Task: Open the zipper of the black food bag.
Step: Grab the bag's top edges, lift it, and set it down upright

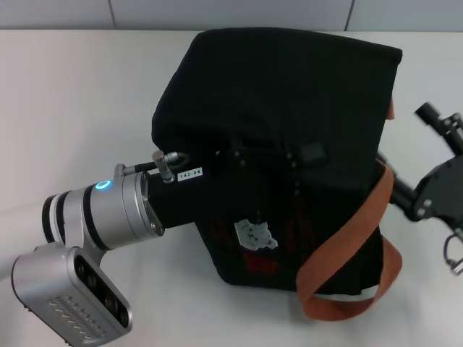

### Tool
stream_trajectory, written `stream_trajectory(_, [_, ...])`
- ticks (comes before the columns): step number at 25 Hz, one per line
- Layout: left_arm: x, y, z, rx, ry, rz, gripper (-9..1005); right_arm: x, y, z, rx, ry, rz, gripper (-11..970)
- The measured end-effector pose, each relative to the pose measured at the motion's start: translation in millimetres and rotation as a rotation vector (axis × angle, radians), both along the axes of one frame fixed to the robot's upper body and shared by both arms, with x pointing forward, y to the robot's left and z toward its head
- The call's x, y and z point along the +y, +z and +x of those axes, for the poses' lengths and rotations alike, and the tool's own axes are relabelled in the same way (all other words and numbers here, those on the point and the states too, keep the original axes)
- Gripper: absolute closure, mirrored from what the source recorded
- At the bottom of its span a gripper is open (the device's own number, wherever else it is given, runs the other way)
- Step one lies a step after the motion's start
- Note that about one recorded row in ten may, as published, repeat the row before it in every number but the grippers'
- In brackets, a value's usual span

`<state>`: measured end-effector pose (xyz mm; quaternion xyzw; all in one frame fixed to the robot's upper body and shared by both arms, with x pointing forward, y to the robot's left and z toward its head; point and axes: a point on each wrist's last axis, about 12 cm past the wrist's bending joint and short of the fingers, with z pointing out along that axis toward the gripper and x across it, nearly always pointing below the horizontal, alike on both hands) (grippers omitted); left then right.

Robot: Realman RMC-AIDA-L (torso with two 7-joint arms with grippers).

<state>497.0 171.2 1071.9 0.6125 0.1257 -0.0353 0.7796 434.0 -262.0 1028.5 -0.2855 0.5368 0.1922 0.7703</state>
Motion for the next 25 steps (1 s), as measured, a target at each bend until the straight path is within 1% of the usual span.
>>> stream_trajectory(1, [0,0.0,0.0,0.0,0.0,0.0,903,4,-2.2,-3.9,-0.014,0.013,-0.027,124])
stream_trajectory(3, [0,0.0,0.0,0.0,-0.001,0.0,903,5,-2.6,-5.3,-0.016,0.011,-0.028,124])
stream_trajectory(6, [0,-0.1,-0.4,0.001,-0.003,0.0,903,2,-2.5,-14.5,-0.026,-0.012,-0.004,124])
stream_trajectory(9, [-1,0.2,-0.9,0.002,-0.007,-0.004,903,1,-1.3,-18.2,-0.025,-0.004,0.02,124])
stream_trajectory(17, [-2,0.2,-0.9,0.002,-0.006,-0.004,903,8,-2.2,-16.2,-0.005,0.022,0.034,124])
stream_trajectory(25, [-2,0.1,-0.8,0.002,-0.005,-0.004,903,9,-3.7,-14.0,0.004,-0.004,0.032,125])
